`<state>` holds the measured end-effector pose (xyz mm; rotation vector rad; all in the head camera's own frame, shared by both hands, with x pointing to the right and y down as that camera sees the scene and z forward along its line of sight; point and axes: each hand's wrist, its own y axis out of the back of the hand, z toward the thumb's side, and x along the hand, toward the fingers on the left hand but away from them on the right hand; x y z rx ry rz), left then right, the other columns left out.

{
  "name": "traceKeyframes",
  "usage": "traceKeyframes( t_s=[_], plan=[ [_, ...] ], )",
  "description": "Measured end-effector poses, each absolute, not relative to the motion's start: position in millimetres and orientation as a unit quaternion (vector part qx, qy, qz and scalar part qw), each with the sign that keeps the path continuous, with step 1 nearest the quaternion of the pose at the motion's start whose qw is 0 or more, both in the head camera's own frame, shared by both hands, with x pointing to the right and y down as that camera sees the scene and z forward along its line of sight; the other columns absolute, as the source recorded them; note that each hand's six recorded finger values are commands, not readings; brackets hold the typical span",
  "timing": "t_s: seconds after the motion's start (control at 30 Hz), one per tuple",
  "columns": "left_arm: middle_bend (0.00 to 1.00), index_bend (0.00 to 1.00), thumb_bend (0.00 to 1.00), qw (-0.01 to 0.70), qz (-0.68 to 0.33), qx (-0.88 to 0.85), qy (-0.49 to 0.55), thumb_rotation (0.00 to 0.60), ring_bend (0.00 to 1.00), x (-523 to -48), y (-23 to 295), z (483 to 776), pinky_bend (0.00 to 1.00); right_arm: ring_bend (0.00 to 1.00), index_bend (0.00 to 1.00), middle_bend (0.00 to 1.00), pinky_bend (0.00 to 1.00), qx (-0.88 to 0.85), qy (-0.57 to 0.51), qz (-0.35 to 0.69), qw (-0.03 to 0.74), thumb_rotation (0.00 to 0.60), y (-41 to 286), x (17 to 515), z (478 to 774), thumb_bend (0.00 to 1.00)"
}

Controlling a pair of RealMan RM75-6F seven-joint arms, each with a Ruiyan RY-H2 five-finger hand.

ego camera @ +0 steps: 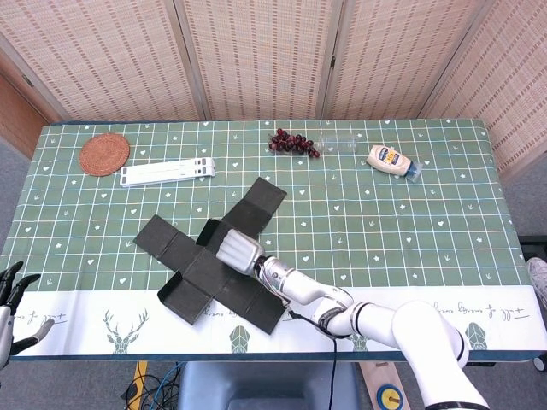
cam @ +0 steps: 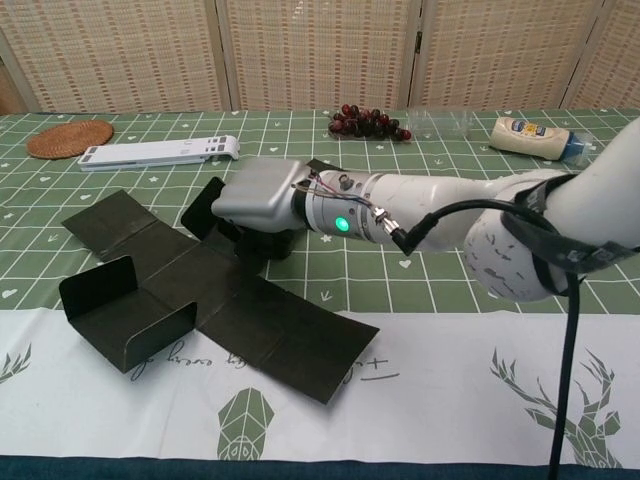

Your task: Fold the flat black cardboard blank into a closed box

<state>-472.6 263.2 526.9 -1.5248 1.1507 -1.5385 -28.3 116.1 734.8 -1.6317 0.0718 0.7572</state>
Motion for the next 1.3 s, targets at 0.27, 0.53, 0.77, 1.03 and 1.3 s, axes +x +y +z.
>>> traceKeyframes(
  t_s=[0.27,0.53,0.77,1.03,1.3],
  plan=[
    [0.09,0.21,0.16,0.336,-0.586,-0.59,0.443,0.6,0.09,-473.5,263.9,528.2,0.37,0.89,0.61,0.61,1.0,-0.718,0.021,0.35,0.601,0.6,119.3,-19.1,727.5,0.53],
    [0.09,0.21,0.16,0.334,-0.581,-0.598,0.44,0.6,0.09,-472.5,262.7,533.3,0.37,0.89,0.61,0.61,1.0,-0.728,-0.004,0.405,0.554,0.6,119.9,3.3,721.9,0.53],
    [0.09,0.21,0.16,0.331,-0.579,-0.605,0.435,0.6,0.09,-470.8,262.3,537.5,0.37,0.89,0.58,0.55,1.0,-0.755,-0.03,0.462,0.464,0.6,132.6,27.0,707.7,0.52],
    [0.09,0.21,0.16,0.329,-0.575,-0.611,0.432,0.6,0.09,-467.0,261.7,540.6,0.37,0.87,0.02,0.21,1.0,-0.762,-0.041,0.502,0.407,0.6,139.7,53.6,693.2,0.29],
    [0.09,0.21,0.16,0.33,-0.572,-0.616,0.429,0.6,0.09,-464.8,260.7,541.6,0.37,0.81,0.0,0.1,1.0,-0.776,-0.088,0.479,0.4,0.6,124.8,69.2,668.5,0.2]
  ],
)
